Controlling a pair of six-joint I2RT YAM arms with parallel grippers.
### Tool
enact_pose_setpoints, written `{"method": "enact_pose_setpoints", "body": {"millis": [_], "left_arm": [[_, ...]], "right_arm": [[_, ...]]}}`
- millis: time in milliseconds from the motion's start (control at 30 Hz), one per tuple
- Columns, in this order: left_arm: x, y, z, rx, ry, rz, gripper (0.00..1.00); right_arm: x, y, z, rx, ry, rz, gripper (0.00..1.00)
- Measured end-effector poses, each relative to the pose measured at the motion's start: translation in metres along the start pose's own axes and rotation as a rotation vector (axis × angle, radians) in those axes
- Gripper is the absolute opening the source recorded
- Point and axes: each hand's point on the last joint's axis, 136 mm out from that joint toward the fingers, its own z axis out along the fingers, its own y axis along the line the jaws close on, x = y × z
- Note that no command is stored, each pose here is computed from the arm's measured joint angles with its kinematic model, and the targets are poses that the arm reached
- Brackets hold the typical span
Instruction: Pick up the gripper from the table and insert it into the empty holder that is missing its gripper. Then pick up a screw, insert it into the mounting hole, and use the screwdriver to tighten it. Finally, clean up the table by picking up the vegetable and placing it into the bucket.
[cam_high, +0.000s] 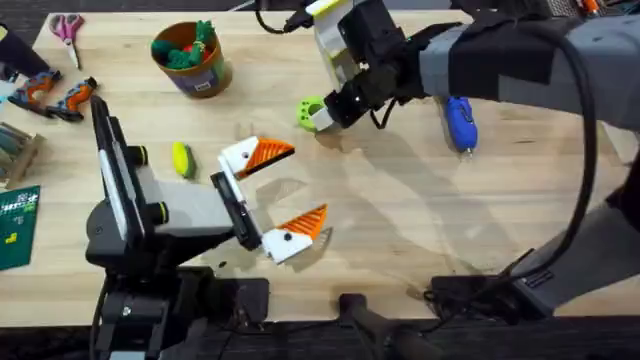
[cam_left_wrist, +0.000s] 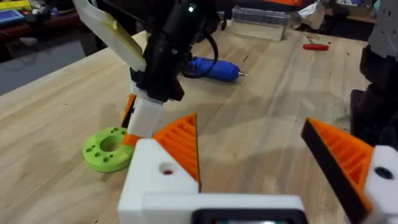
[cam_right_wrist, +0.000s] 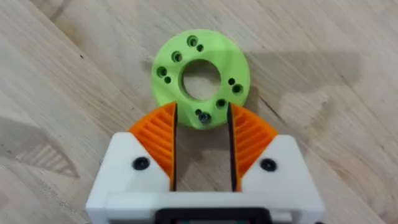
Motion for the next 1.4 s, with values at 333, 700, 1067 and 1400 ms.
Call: {"method": "enact_pose_setpoints", "body": {"millis": [333, 700, 1067, 1400], "left_arm": [[0.0, 0.0, 0.0, 0.0, 0.0, 0.0, 0.986], [0.0, 0.0, 0.0, 0.0, 0.0, 0.0, 0.986], [0.0, 0.0, 0.0, 0.0, 0.0, 0.0, 0.986], [-0.0001, 0.0, 0.0, 0.0, 0.0, 0.0, 0.986]], "right_arm": [[-0.0011, -0.0002, 0.0, 0.0, -0.005, 0.0, 0.388], [-0.0005, 0.0004, 0.0, -0.003, -0.002, 0.0, 0.385], [-0.0005, 0.0004, 0.0004, -0.003, -0.002, 0.0, 0.25], [0.0, 0.0004, 0.0004, -0.003, 0.0, 0.004, 0.06]]}}
